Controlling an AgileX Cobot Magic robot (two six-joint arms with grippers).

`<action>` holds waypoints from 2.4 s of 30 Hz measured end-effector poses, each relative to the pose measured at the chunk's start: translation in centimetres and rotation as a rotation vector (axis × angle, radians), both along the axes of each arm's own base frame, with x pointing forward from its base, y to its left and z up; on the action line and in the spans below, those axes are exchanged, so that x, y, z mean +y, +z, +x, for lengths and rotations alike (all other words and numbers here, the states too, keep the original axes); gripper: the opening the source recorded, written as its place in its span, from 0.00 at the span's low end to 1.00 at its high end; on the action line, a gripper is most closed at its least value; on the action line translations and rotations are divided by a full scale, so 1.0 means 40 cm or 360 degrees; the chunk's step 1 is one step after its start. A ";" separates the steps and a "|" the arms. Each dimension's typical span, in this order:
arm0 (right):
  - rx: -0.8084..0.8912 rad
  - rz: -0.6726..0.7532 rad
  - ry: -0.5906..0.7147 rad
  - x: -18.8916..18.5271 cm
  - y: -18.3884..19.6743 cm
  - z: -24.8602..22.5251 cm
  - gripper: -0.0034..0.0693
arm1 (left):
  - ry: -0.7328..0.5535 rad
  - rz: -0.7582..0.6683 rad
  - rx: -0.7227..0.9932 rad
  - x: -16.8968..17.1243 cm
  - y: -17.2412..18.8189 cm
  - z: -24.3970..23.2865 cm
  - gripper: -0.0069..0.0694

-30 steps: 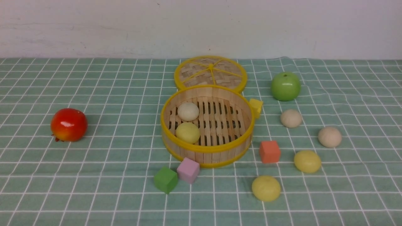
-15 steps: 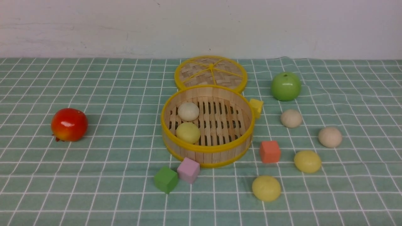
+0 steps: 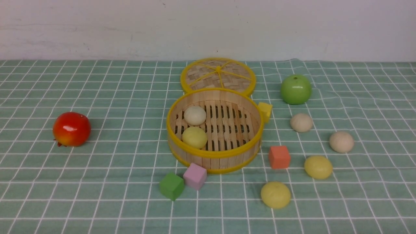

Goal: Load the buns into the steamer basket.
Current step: Use the right arm to grab a steamed stuffed bun

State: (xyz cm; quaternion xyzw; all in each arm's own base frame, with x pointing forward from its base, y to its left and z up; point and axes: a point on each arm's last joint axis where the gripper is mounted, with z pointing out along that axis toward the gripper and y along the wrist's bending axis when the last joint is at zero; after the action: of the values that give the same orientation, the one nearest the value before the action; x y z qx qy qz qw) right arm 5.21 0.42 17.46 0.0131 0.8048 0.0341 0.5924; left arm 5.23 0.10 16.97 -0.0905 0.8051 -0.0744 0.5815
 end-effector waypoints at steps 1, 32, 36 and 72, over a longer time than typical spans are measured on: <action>-0.0027 0.0014 -0.0003 0.000 0.002 0.001 0.38 | 0.0000 0.0000 0.0000 0.000 0.000 0.000 0.10; -0.0422 0.0414 -0.0038 0.003 0.409 0.088 0.38 | 0.0001 0.0008 0.0003 0.000 -0.002 0.000 0.13; -0.0016 0.0334 -0.0020 0.007 0.413 0.209 0.38 | 0.0001 0.0012 0.0002 0.001 -0.002 0.000 0.13; 0.1454 0.0068 0.0205 0.178 0.098 0.824 0.38 | 0.0003 0.0038 0.0002 0.002 -0.002 0.000 0.18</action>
State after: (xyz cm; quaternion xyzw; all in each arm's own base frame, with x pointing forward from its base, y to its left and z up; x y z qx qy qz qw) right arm 38.16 7.56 21.38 -0.0110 0.9817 0.0781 0.1734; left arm 5.24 0.18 16.88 -0.0843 0.8063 -0.0643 0.5820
